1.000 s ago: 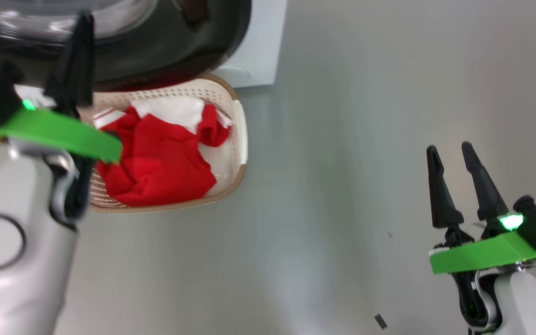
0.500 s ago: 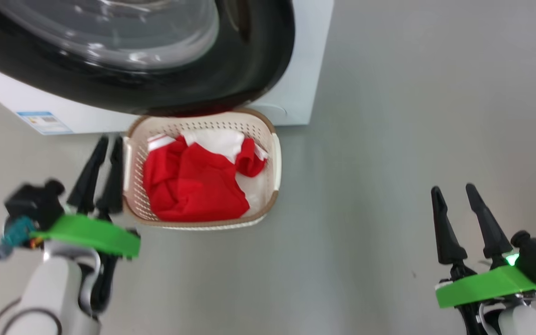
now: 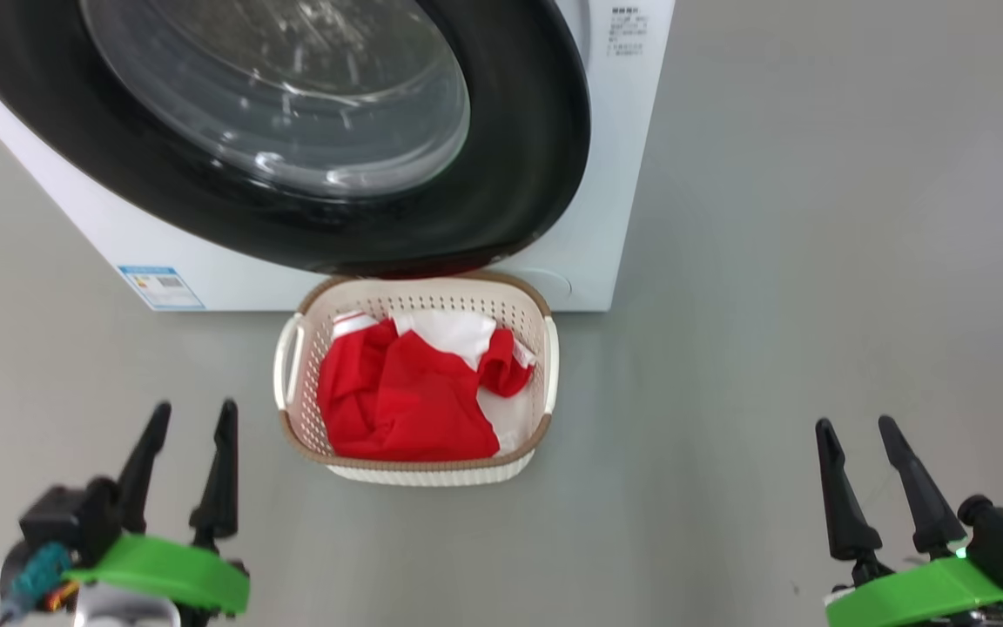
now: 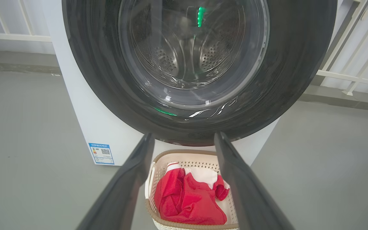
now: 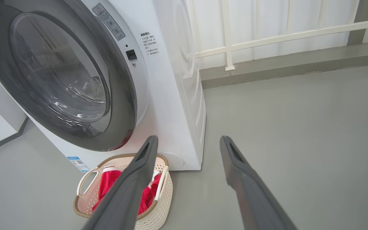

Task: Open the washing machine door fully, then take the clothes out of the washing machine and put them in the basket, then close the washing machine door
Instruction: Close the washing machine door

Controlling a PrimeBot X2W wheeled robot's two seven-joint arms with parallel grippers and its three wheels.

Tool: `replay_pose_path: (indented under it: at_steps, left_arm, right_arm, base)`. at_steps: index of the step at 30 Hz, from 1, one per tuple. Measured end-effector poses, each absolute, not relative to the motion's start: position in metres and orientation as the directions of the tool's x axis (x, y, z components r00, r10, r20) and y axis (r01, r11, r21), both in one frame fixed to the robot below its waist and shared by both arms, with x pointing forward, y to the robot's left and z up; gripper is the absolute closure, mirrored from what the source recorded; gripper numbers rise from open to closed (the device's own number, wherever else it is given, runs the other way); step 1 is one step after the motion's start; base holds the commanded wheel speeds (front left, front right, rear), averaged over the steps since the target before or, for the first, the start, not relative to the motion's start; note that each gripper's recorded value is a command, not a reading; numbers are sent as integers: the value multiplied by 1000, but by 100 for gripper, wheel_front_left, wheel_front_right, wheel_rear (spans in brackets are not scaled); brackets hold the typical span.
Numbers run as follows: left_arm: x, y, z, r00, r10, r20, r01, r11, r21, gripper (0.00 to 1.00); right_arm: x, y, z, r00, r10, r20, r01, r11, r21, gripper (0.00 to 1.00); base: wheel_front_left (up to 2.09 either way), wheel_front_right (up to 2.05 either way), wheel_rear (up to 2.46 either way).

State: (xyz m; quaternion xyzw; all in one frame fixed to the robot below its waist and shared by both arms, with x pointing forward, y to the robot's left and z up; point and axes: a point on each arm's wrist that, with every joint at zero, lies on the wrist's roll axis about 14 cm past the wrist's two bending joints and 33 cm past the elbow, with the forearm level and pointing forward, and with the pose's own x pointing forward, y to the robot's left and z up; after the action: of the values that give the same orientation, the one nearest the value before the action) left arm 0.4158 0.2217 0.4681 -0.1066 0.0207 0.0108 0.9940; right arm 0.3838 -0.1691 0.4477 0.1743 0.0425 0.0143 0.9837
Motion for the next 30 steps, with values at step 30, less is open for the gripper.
replay_pose_path:
  at_steps: [30]
  left_arm:
    - [315, 261, 455, 977, 196, -81, -207, 963, -174, 0]
  right_arm:
    - [331, -189, 447, 995, -8, -102, 41, 945, 326, 0]
  base:
    - [0, 0, 0]
